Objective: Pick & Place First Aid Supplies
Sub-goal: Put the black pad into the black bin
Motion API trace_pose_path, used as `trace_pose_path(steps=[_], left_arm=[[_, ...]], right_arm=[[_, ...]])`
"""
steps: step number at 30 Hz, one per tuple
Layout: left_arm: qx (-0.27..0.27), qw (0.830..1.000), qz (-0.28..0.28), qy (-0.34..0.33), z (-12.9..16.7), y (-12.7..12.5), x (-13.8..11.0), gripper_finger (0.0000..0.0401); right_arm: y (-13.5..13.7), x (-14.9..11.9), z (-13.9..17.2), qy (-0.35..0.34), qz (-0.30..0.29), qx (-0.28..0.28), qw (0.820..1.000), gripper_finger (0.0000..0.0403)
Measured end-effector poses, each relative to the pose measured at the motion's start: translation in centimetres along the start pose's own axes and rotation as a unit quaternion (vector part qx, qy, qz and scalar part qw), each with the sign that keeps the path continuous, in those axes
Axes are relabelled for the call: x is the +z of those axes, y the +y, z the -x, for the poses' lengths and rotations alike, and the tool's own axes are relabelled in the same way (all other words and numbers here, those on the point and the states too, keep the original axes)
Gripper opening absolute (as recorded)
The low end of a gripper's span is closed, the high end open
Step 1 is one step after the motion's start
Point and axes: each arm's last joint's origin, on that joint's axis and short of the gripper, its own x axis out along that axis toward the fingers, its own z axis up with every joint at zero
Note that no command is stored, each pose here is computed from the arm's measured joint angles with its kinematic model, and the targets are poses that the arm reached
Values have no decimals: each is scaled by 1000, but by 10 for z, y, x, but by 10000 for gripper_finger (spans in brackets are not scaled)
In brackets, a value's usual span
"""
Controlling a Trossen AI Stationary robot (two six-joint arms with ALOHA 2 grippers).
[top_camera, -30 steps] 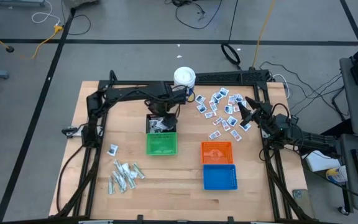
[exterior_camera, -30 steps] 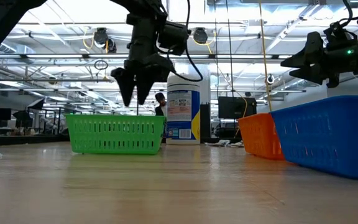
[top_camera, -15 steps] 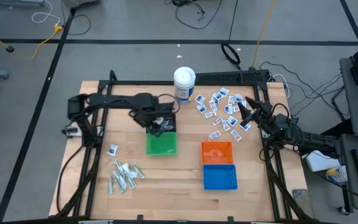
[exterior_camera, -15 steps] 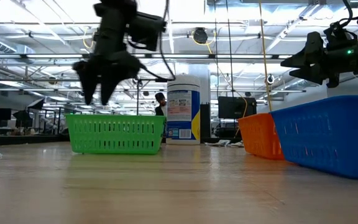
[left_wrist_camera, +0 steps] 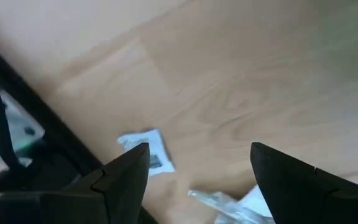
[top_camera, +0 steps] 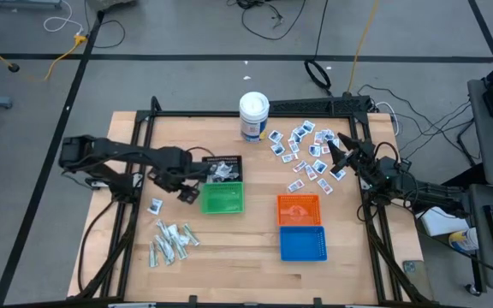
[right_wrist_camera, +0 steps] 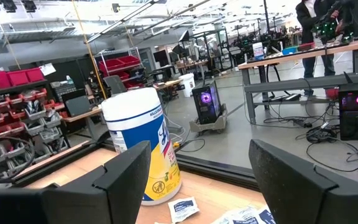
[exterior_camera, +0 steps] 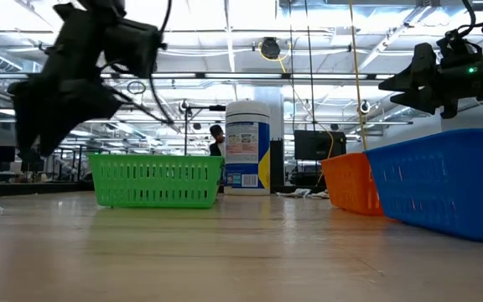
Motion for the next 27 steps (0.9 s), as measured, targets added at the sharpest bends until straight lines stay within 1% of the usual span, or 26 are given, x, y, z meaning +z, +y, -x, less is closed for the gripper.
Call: trace_pose_path(steps=[5, 11, 20, 27], left_arm=[[16, 999, 23, 24, -16, 11, -10, 285], [39, 997, 38, 56, -32, 16, -15, 285], [90, 988, 64, 105, -55, 15, -7, 285], [136, 978, 65, 146, -74, 11, 5, 285]], right_arm=[[0, 0, 0, 0, 0, 0, 1000, 267], [0, 0, 0, 0, 0, 0, 1000, 267], [0, 0, 0, 0, 0, 0, 1000, 267], [0, 0, 0, 0, 0, 0, 1000, 267]])
